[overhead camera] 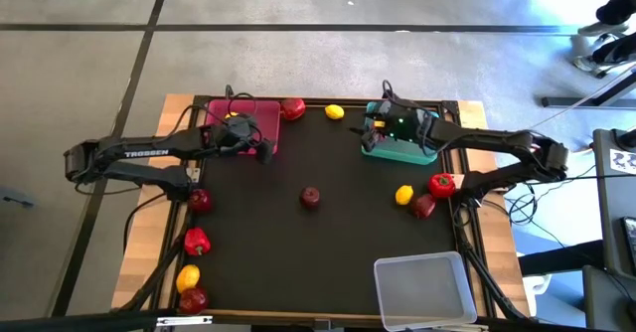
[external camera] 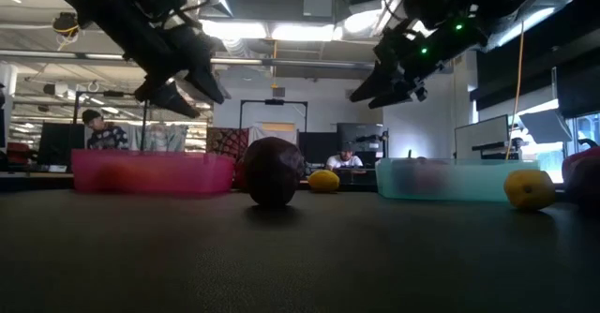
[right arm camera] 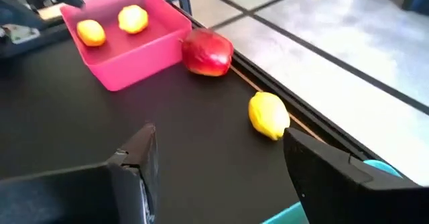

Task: Sort produce into baskets
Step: Put the lemon into the pink bin

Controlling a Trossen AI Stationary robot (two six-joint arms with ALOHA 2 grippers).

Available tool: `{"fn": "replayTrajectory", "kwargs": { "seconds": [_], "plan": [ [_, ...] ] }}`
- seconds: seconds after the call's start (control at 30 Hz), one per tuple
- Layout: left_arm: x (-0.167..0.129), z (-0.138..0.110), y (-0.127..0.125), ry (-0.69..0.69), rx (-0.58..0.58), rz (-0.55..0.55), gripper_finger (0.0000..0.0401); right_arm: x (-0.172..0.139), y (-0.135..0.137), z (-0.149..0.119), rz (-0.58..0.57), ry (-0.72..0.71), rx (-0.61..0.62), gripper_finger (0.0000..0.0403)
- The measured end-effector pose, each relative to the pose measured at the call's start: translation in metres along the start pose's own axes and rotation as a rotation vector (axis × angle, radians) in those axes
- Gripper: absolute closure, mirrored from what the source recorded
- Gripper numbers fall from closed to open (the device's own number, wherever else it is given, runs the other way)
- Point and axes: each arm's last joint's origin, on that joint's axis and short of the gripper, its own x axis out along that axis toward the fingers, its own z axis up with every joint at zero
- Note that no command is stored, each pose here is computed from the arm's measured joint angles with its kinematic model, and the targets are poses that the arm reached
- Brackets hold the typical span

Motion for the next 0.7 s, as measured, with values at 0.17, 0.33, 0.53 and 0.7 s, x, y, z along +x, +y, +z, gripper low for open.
{"fn": "replayTrajectory", "kwargs": {
  "seconds": [0.17, 0.33, 0.53, 0.7],
  "plan": [
    [-0.001, -0.001, -0.002, -0.002, 0.006, -0.012, 0.0017, 0.023, 0.004, 0.008, 0.007, 0.085, -0.029, 0.0166],
    [-0.001, -0.001, -0.004, 0.001, 0.017, -0.017, 0.0017, 0.049, 0.007, 0.022, -0.009, 0.154, -0.067, 0.0166],
    [-0.001, -0.002, -0.004, 0.000, 0.046, -0.022, 0.0017, 0.081, 0.006, 0.036, -0.033, 0.214, -0.097, 0.0166],
    [-0.001, -0.002, -0.005, 0.000, 0.058, -0.022, 0.0017, 0.108, -0.001, 0.044, -0.056, 0.261, -0.106, 0.0166]
  ]
}}
